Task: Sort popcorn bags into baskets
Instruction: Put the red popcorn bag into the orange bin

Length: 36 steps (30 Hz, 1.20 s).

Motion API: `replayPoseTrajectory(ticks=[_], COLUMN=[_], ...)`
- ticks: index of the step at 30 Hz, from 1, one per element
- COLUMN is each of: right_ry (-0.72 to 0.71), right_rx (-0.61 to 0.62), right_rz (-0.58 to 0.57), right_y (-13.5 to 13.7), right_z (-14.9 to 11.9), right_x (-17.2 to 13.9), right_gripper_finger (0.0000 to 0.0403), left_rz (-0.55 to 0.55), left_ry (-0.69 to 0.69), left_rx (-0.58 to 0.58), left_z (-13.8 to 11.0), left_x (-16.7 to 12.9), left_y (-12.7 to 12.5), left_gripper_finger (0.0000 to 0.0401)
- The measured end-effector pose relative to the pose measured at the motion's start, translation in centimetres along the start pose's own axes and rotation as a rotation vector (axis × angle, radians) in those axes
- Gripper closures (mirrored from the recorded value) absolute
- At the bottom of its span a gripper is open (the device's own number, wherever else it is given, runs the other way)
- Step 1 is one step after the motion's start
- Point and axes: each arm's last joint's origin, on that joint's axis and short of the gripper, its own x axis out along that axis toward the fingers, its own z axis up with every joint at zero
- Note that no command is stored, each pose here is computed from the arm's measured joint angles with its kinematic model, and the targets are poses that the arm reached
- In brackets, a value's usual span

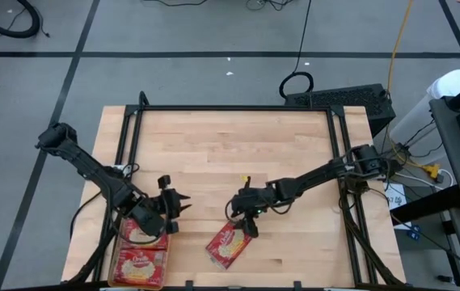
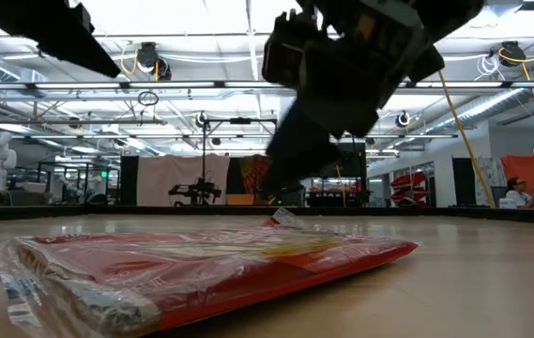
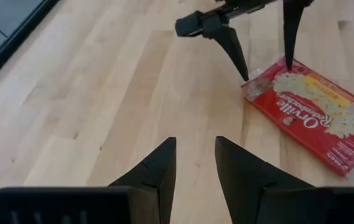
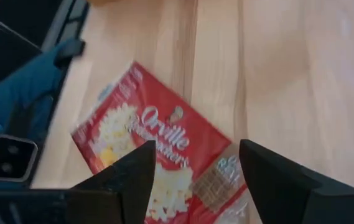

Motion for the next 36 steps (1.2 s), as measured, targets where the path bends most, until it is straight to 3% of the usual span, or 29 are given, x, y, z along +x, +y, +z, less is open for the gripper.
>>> replayPoseTrajectory(ticks=[10, 24, 29, 34, 36], right_ry=[0.035, 0.074, 0.095, 0.094, 0.090], right_rx=[-0.014, -0.080, -0.075, -0.134, -0.173], right_rz=[-0.080, -0.108, -0.076, -0.085, -0.089], right_y=[-1.5, -1.8, -1.6, -1.7, -1.9], right_z=[-1.3, -1.9, -2.3, -2.3, -2.0], right_x=[1.9, 2.1, 2.6, 2.4, 1.9], right_gripper_finger=[0.0203, 0.0216, 0.0271, 0.0372, 0.0394], left_rz=[-0.042, -0.029, -0.034, -0.037, -0.033], left_ry=[-0.042, -0.054, -0.072, -0.107, -0.122], left_rx=[-0.006, -0.010, -0.021, 0.012, 0.005], left_z=[-1.9, -1.6, -1.3, -0.8, -0.5], left_x=[1.3, 1.7, 1.8, 2.0, 2.1], left_y=[-0.1, 0.2, 0.2, 0.3, 0.4], left_gripper_finger=[0.0288, 0.0288, 0.0288, 0.0288, 0.0288])
